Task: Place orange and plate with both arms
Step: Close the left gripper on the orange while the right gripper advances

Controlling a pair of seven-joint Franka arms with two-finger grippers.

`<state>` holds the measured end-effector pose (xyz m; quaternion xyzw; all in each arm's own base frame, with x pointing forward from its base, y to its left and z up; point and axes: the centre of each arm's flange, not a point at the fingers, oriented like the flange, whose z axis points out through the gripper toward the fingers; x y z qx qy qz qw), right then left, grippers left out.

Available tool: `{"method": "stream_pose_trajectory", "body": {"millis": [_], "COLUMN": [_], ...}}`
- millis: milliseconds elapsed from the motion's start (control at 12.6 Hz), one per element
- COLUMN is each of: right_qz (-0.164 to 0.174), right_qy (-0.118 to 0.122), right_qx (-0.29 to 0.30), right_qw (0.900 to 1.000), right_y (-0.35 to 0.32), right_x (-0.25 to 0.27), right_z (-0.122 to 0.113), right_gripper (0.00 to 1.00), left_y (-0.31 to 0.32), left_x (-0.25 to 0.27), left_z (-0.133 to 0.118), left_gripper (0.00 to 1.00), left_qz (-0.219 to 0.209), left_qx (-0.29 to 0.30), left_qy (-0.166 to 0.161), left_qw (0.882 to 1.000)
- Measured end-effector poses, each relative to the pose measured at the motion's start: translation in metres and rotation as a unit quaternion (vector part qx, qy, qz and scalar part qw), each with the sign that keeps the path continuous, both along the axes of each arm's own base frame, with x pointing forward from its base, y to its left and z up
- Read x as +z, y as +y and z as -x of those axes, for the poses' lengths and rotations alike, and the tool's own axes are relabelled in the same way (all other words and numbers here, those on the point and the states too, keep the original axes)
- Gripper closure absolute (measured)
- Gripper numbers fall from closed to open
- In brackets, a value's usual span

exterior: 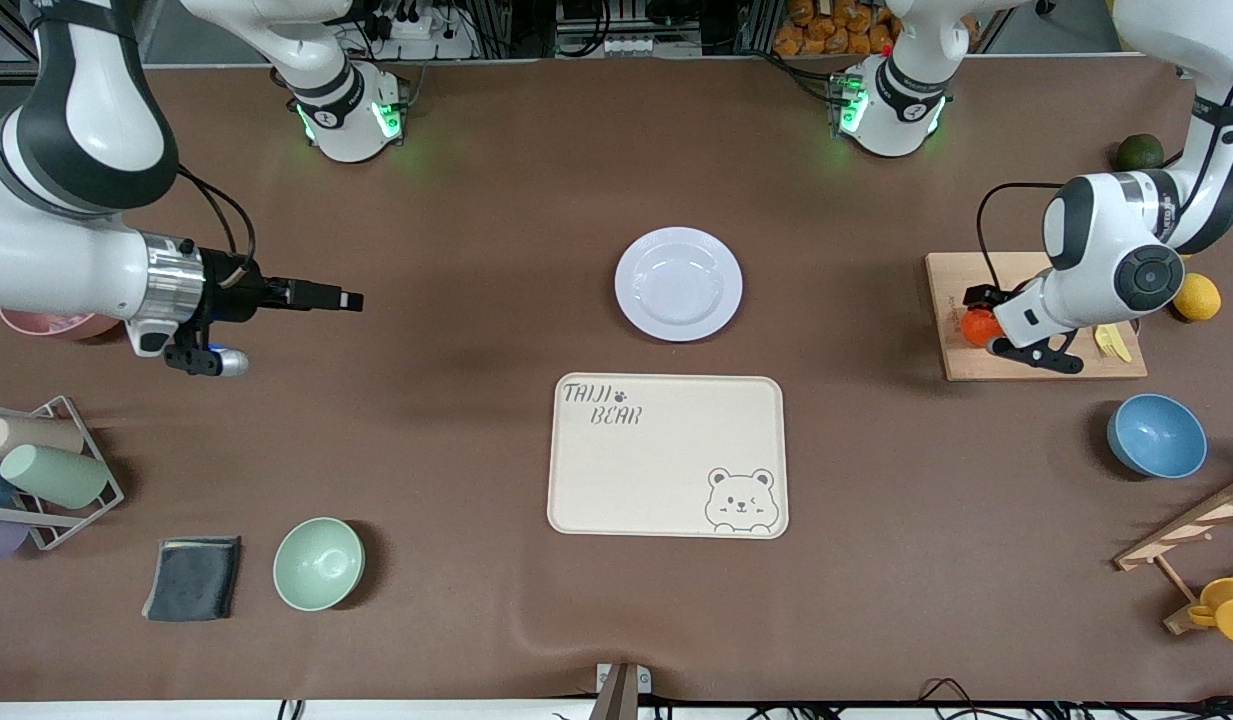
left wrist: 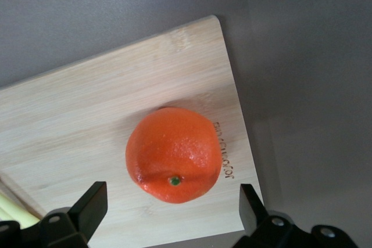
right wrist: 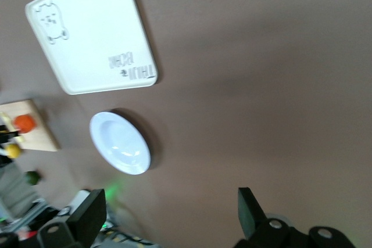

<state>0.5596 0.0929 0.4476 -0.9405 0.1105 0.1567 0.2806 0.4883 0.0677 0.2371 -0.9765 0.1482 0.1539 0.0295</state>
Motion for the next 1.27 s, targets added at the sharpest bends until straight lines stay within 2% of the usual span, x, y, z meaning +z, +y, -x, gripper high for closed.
{"method": "stream_pose_trajectory", "body": {"millis": [396,634,792,951,1030,1189,1268], "right_qz": [-0.040,-0.086,-0.097,-0.096,-0.096,-0.099,-0.097], "right_qy": [-0.004,-0.030,-0.045,-0.048,-0.047,-0.050,-0.058], "right_qx": [-0.041,-0.030,-0.030,-0.033,-0.036,-0.041,-0.040], "right_qw": [0.998,0.995,0.994,0.994,0.994,0.993,0.993], "right_y": [0.023,0.025,0.024,0.034,0.041,0.051,0.055], "right_x": [-0.037,-0.065,-0.086,-0.100,-0.105,-0.114,-0.118], "right_z": [0.005,0.016,0.024,0.032,0.036,0.042,0.044], "right_gripper": [0.00,0.00,0.00,0.00,0.00,0.00,0.00], "left_y": [-0.003,-0.004,-0.003,-0.002,-0.002,-0.002,-0.001], "left_x": [-0.036,-0.042,-0.041,-0.040,-0.039,-0.039,-0.037], "left_z": [0.001,0.001,0.000,-0.001,-0.001,-0.002,-0.003], "left_gripper": [0.00,0.00,0.00,0.21,0.26,0.27,0.27], "left_qz": [0.011,0.013,0.013,0.013,0.012,0.012,0.012], "left_qx": [-0.018,-0.021,-0.022,-0.020,-0.020,-0.020,-0.020], "left_qy": [0.009,0.010,0.006,0.003,0.002,0.002,-0.001], "left_qw": [1.000,1.000,1.000,1.000,1.000,1.000,1.000]}}
